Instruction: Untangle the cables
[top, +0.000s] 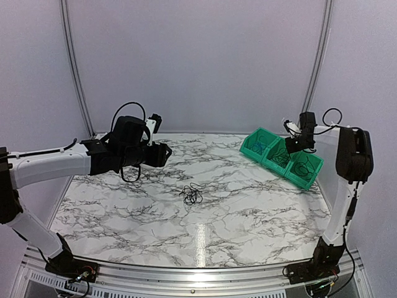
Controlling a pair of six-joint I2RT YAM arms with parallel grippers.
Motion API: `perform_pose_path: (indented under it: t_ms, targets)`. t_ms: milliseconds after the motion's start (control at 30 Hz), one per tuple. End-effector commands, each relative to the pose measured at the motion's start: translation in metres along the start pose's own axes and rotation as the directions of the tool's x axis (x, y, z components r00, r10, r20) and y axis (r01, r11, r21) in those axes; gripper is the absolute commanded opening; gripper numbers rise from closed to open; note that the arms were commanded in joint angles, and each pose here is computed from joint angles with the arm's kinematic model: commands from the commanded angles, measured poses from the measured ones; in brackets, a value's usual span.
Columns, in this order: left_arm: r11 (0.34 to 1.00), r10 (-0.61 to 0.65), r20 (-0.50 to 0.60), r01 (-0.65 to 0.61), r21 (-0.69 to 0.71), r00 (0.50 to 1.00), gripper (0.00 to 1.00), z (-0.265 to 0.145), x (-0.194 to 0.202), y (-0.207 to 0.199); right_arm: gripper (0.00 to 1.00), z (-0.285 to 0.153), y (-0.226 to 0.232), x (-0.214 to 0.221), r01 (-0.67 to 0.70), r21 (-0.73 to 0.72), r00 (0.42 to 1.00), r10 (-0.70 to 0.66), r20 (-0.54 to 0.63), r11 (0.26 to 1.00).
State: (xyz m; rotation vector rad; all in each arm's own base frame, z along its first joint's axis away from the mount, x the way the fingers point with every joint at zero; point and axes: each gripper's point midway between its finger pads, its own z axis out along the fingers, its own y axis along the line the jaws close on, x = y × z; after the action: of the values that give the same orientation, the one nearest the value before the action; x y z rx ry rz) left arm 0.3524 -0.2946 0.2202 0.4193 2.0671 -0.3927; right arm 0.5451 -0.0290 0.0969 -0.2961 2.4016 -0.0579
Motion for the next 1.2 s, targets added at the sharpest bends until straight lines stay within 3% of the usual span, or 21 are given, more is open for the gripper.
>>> perform_pose_path:
  t_ms: [0, 200, 367, 500, 667, 833, 900, 1000, 1167]
  targets:
    - [1.000, -0.003, 0.028, 0.003, 0.022, 1.000, 0.64, -0.001, -0.011, -0.005, 0.04, -0.010, -0.003, -0.006, 0.020, 0.023, 1.000, -0.020, 0.001, 1.000]
    - [1.000, -0.003, 0.029, 0.002, 0.019, 1.000, 0.64, -0.002, -0.011, -0.005, 0.34, -0.059, -0.005, -0.030, 0.031, 0.047, 0.995, -0.036, 0.088, 0.998]
    - [1.000, -0.003, 0.031, 0.002, 0.009, 1.000, 0.64, -0.002, -0.010, -0.003, 0.45, -0.106, 0.000, -0.050, 0.045, 0.035, 0.986, -0.050, 0.159, 0.998]
    - [1.000, -0.002, 0.020, 0.002, 0.010, 1.000, 0.64, 0.001, -0.007, -0.003, 0.46, -0.140, 0.011, -0.068, 0.055, -0.017, 0.973, -0.050, 0.227, 0.998]
    - [0.999, 0.006, -0.007, -0.006, 0.031, 1.000, 0.64, 0.006, 0.002, -0.007, 0.44, -0.192, 0.073, -0.086, 0.173, -0.263, 0.901, -0.045, 0.431, 0.949]
    - [0.990, 0.018, -0.114, -0.002, 0.141, 0.993, 0.44, 0.023, 0.035, -0.029, 0.33, -0.223, 0.120, -0.056, 0.302, -0.361, 0.784, -0.014, 0.620, 0.882]
    - [0.987, 0.031, -0.177, -0.003, 0.161, 0.984, 0.43, 0.032, 0.050, -0.036, 0.31, -0.224, 0.138, -0.037, 0.358, -0.421, 0.772, -0.010, 0.636, 0.833]
    - [0.985, 0.110, -0.335, -0.058, 0.160, 0.936, 0.50, 0.050, 0.089, -0.041, 0.31, -0.220, 0.161, -0.012, 0.446, -0.505, 0.766, -0.023, 0.642, 0.739]
    - [0.973, 0.154, -0.456, -0.056, 0.222, 0.877, 0.49, 0.064, 0.124, -0.054, 0.29, -0.203, 0.169, -0.003, 0.438, -0.576, 0.806, -0.017, 0.592, 0.690]
